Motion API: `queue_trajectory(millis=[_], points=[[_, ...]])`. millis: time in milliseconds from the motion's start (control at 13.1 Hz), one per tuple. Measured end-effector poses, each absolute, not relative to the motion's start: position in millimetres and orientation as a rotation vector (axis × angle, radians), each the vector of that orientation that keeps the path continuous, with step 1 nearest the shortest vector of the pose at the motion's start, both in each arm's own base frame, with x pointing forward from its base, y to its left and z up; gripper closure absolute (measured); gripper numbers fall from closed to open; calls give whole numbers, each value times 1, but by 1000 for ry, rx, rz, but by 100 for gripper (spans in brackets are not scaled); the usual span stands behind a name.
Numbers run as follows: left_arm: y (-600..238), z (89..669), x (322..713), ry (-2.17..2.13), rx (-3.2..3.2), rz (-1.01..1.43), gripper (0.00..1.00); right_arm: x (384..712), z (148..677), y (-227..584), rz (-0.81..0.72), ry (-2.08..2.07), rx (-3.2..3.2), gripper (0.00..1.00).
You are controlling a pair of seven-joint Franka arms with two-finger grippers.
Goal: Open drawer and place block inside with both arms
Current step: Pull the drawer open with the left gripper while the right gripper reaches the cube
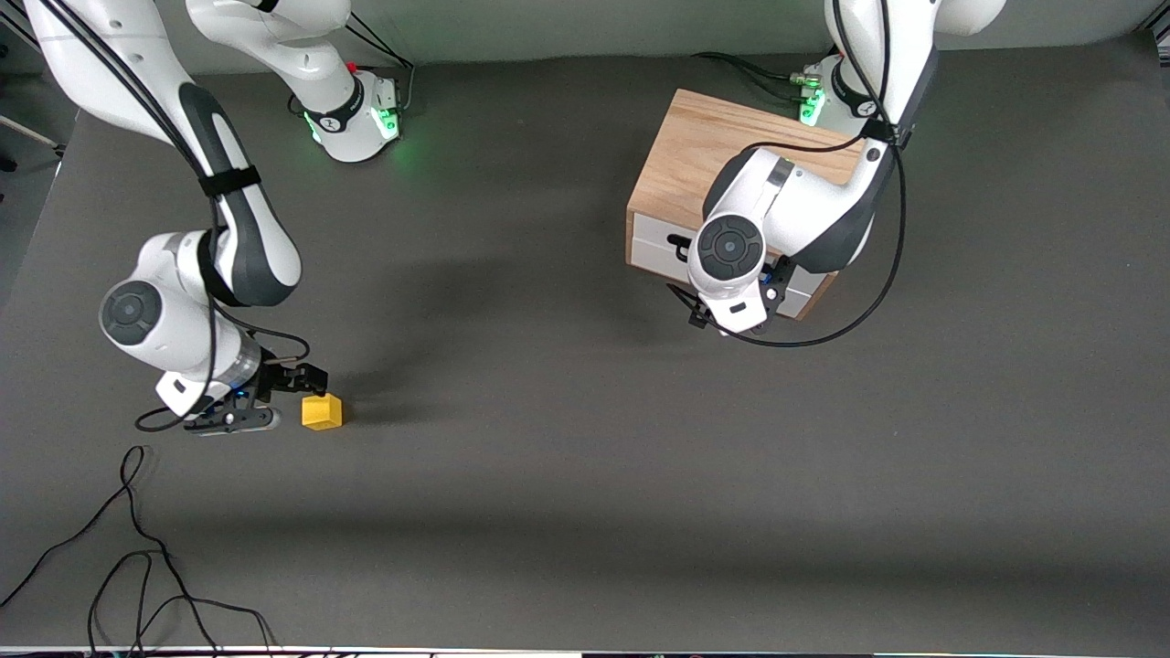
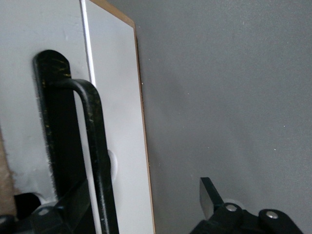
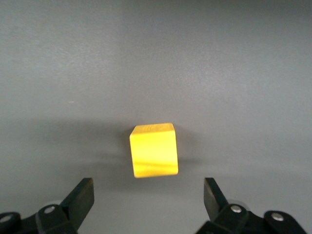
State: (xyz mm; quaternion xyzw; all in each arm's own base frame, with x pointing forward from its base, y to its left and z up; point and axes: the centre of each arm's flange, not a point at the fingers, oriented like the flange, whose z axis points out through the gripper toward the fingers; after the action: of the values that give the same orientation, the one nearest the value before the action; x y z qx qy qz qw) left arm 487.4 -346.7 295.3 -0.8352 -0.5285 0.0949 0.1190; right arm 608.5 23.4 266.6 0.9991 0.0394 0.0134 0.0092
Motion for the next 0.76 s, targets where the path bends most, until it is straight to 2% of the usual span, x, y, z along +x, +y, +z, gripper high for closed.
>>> queue_trajectory(millis=[765], points=[[-349, 292, 502, -1547, -2466, 267, 0, 606, 195, 22, 66, 133, 3110, 0]])
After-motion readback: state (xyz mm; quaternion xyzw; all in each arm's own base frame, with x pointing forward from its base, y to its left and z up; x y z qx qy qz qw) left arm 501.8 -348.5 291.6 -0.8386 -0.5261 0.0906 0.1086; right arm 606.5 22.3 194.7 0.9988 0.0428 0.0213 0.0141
